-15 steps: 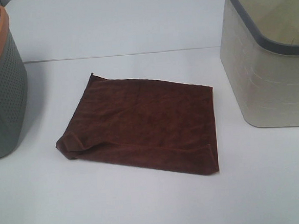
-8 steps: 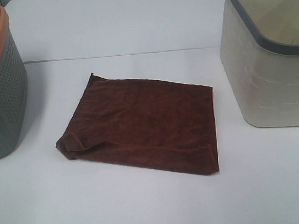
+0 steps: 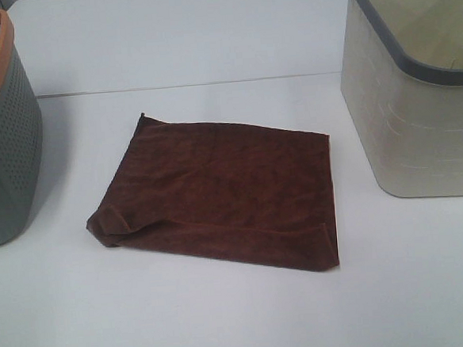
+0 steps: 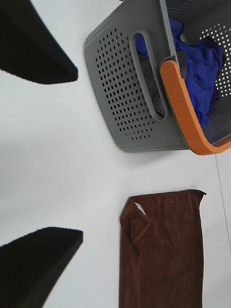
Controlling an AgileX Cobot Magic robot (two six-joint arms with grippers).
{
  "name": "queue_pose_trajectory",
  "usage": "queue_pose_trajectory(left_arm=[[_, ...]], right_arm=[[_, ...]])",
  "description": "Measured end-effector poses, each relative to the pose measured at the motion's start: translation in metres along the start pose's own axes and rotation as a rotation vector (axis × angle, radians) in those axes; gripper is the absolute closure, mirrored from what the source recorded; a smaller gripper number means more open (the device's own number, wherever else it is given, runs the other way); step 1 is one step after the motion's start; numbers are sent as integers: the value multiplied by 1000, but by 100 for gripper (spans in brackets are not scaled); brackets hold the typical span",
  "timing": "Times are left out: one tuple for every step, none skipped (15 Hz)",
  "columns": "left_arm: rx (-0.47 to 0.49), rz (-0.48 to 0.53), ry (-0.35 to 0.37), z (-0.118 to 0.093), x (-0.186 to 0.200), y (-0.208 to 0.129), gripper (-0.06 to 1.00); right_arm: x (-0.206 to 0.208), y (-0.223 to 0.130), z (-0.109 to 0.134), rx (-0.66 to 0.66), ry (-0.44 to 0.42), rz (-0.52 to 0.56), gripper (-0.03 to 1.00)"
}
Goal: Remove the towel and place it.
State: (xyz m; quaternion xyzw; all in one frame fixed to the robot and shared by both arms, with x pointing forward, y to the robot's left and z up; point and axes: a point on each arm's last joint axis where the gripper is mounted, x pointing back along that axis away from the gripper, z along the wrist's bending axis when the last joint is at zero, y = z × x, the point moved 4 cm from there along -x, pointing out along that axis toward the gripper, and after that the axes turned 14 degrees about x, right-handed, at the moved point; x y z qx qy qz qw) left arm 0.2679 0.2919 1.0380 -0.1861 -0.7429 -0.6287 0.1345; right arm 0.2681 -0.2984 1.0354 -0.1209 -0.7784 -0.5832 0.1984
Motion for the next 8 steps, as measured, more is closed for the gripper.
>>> queue_pose_trajectory(left_arm=[[3,0,-1,0,0,0,17],[2,0,-1,0,0,0,17],[2,0,-1,0,0,0,17],[3,0,-2,0,0,0,17],[3,0,-2,0,0,0,17],[3,0,-2,0,0,0,17],[3,0,-2,0,0,0,17],[3,0,-2,0,0,0,17]], right_arm=[[0,0,0,0,0,0,51],[0,0,0,0,0,0,51],[0,0,0,1,0,0,51],[0,0,0,1,0,0,51],[0,0,0,1,0,0,51],[0,0,0,1,0,0,51],[0,0,0,1,0,0,51],[0,0,0,1,0,0,51]])
